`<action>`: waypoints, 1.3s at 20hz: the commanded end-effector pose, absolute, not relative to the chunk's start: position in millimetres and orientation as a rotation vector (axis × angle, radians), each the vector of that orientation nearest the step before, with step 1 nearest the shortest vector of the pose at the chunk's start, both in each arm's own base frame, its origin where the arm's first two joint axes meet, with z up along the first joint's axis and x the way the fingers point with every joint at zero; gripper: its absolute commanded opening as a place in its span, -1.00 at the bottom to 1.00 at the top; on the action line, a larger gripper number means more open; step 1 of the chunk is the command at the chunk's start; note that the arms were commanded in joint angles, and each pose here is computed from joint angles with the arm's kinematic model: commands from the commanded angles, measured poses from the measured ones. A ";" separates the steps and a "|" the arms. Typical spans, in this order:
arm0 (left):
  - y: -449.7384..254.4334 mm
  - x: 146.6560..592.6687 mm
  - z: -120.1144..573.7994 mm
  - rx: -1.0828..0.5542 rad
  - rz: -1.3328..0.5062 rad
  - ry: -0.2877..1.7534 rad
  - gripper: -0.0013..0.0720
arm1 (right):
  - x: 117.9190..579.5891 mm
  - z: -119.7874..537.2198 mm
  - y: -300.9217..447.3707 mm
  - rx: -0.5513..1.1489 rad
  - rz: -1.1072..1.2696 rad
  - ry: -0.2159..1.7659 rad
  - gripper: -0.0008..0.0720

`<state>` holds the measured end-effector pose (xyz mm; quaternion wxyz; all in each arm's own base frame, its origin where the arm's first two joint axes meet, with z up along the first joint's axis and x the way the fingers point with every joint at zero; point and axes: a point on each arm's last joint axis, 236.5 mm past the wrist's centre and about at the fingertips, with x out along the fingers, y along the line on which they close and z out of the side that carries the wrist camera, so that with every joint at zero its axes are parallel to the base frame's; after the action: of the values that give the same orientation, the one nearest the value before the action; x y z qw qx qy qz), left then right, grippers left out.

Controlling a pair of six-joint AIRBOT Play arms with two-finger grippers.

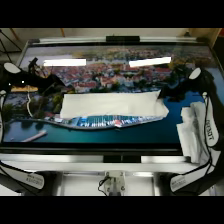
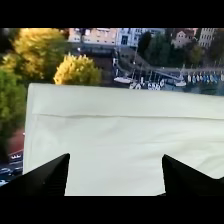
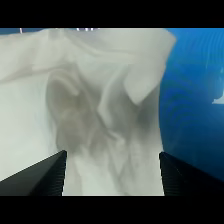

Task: Fold the shirts.

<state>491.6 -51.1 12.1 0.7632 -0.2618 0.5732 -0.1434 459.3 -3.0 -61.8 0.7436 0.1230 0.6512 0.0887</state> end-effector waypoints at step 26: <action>-276.5 424.2 10.2 -0.419 -0.782 1.366 -0.88 | 411.1 85.8 88.6 0.497 0.589 1.333 -0.81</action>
<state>437.5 -223.1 24.1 0.6918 -0.2046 0.6136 -0.3210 428.6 79.6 29.1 0.6996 0.2281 0.6310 0.2458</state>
